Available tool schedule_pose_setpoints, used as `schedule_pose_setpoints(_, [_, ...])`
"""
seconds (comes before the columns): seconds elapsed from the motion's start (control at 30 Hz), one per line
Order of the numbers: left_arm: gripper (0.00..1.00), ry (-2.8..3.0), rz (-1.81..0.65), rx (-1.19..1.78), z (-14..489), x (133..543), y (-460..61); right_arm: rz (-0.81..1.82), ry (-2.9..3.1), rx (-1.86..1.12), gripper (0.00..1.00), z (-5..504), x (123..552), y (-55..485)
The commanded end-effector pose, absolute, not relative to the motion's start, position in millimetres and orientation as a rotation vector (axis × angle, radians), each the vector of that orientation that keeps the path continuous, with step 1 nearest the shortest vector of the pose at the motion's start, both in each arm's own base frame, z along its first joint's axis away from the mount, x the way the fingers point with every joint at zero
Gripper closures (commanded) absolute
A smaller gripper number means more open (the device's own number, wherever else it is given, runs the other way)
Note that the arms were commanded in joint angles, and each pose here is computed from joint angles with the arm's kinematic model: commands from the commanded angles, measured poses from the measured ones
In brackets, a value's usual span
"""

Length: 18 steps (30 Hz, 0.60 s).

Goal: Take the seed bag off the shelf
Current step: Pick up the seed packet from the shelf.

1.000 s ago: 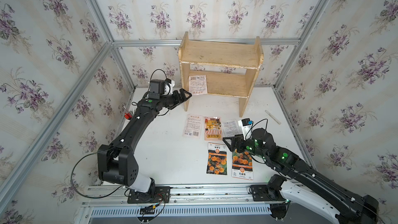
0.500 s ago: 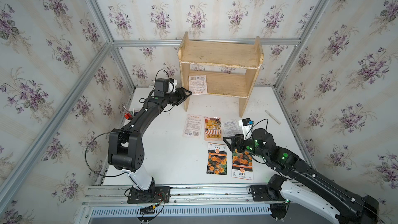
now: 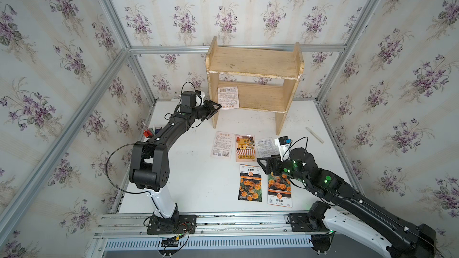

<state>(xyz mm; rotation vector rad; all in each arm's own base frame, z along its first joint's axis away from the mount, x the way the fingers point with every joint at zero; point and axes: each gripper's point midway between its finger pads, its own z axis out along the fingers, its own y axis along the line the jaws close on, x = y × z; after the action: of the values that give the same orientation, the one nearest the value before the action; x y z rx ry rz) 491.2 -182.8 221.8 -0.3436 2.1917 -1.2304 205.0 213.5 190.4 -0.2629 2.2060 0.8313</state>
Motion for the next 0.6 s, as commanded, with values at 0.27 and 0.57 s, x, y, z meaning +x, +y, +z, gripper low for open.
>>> schedule_pose_setpoints(0.27, [0.65,2.130,-1.297,-0.321,237.5,501.4,-189.2,0.830,2.196,-0.260,0.06,190.8,207.5,214.9])
schedule_pose_setpoints(0.57, [0.83,2.125,-1.333,-0.326,238.9,504.9,-193.0,0.823,2.199,-0.259,0.06,189.3,207.2,213.6])
